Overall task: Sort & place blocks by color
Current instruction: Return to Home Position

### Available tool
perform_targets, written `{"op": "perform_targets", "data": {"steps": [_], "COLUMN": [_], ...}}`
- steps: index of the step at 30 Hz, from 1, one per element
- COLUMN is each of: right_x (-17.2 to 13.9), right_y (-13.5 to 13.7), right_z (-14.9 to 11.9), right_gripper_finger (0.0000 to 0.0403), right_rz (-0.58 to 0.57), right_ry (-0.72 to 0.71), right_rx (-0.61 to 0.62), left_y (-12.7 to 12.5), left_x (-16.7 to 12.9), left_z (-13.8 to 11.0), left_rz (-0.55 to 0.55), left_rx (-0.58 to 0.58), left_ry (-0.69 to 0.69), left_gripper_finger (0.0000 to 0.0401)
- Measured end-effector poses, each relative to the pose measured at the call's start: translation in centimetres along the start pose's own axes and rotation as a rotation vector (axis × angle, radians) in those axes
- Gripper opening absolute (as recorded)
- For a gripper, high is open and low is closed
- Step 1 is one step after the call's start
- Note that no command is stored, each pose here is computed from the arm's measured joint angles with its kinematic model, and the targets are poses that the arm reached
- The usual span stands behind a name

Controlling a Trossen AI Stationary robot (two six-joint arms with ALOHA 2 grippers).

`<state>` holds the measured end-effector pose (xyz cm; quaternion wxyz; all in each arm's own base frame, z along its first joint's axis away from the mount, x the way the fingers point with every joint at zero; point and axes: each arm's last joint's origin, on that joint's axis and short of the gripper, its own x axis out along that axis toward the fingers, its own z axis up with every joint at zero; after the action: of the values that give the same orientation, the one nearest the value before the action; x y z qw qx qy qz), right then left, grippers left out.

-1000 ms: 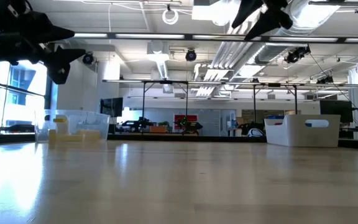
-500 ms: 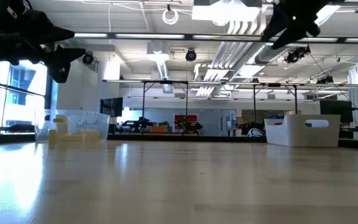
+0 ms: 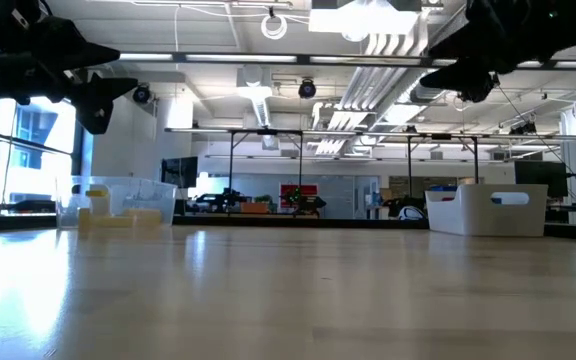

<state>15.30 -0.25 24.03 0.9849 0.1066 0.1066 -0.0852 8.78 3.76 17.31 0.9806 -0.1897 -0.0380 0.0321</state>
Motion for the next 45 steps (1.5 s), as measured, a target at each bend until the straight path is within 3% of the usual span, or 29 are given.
{"op": "perform_targets", "data": {"steps": [5,18,23,32,45], "right_x": [-1.0,-3.0,-2.9,-2.4,-2.3], "right_y": [-0.3,-1.5,-1.8,-2.3,-2.6], "right_z": [-1.4,-5.0,-6.4,-8.3,-8.8], "right_gripper_finger": [0.0259,0.0259,0.0259,0.0259,0.0259], "right_rz": [0.074,0.108,0.12,0.091,0.004], "right_ry": [-0.038,-0.169,-0.206,-0.147,-0.109], "right_rx": [0.006,0.051,0.079,0.145,0.141], "left_y": [0.0,0.0,0.0,0.0,0.0], "left_x": [0.0,0.0,0.0,0.0,0.0], "left_z": [0.0,0.0,0.0,0.0,0.0], "left_rz": [0.0,0.0,0.0,0.0,0.0], "left_rx": [0.0,0.002,0.117,0.294,0.21], "left_ry": [0.0,0.0,0.0,0.0,-0.001], "left_gripper_finger": [0.0202,0.0202,0.0202,0.0202,0.0202]}}
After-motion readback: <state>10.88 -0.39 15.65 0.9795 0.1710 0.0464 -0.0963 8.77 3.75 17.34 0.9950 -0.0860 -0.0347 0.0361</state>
